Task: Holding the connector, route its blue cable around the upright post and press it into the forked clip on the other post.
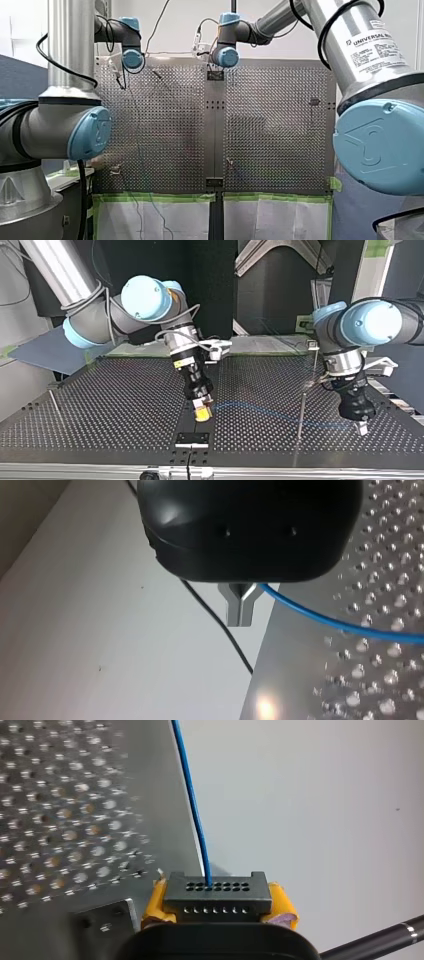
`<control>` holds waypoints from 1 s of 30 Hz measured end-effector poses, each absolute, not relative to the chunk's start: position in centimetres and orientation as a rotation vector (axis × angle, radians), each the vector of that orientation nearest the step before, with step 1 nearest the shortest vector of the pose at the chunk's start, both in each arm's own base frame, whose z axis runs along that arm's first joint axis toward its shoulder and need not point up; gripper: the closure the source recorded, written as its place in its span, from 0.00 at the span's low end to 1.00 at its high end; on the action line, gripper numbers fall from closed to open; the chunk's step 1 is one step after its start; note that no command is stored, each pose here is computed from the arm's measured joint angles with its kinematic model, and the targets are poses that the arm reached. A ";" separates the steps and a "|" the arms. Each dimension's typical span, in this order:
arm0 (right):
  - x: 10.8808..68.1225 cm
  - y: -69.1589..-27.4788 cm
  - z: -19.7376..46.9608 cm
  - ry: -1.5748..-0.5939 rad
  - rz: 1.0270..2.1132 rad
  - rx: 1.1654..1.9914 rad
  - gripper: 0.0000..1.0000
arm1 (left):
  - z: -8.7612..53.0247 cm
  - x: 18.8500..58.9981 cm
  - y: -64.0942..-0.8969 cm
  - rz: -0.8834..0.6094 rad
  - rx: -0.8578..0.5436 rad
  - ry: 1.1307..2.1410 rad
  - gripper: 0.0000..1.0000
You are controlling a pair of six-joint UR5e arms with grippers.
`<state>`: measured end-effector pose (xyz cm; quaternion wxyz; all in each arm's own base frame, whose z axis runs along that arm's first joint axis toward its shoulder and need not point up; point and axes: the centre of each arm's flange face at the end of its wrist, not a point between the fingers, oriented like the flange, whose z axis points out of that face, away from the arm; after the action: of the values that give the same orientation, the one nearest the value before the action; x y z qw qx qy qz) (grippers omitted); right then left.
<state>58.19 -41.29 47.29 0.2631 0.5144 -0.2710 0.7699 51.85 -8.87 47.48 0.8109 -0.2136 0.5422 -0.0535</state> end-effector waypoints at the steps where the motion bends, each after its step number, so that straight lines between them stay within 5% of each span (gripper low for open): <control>1: 58.2 -41.4 47.7 -0.730 2.085 1.385 1.00 | 47.5 51.9 -8.5 -0.115 -0.456 1.159 0.99; 30: 58.3 -44.6 44.9 -0.764 2.030 1.418 1.00 | 42.2 55.5 -7.2 -0.145 -0.403 1.272 0.99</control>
<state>58.30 -44.61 44.90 0.2718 0.5267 -0.2836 0.7539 55.55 -7.25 42.15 0.7831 -0.1867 0.5894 -0.0673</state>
